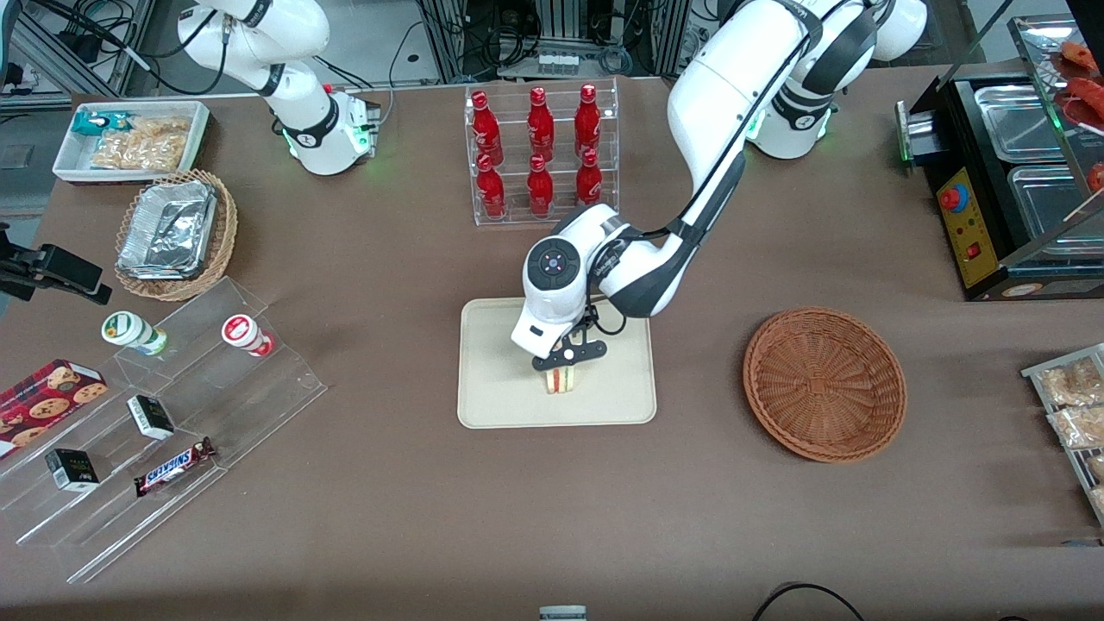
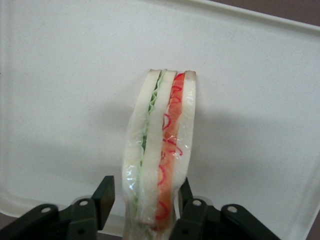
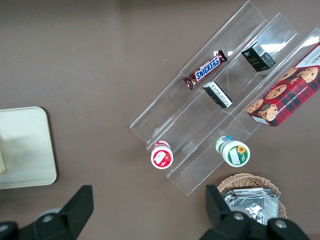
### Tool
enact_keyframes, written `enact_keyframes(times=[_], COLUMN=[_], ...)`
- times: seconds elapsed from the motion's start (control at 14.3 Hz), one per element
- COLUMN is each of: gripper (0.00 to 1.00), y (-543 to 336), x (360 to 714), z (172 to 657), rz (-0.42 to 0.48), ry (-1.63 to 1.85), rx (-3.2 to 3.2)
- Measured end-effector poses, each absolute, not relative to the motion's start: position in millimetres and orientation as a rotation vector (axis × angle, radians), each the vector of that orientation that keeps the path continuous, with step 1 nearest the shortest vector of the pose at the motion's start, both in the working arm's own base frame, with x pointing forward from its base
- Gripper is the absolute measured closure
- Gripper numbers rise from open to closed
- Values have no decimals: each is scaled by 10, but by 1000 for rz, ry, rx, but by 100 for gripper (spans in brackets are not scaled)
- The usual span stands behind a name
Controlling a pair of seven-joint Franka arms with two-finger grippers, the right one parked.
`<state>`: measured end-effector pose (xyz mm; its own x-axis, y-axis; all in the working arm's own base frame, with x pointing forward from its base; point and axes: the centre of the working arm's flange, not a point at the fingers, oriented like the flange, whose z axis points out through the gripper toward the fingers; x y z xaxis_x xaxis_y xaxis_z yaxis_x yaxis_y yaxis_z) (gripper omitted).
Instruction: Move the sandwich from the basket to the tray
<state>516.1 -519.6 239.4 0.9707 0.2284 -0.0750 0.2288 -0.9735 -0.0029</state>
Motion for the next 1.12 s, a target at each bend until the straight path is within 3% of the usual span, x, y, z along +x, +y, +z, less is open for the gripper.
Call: enact_keyframes(times=[0.28, 0.7, 0.91, 1.12], gripper=[0, 0, 0, 0], y=[-5201, -4785, -4336, -3927], x=[5267, 5502, 5619, 5738], z=[2590, 3613, 4058, 4139], rz=[-70, -21, -68, -160], ry=[370, 378, 393, 469], rx=[3088, 3101, 3149, 3196])
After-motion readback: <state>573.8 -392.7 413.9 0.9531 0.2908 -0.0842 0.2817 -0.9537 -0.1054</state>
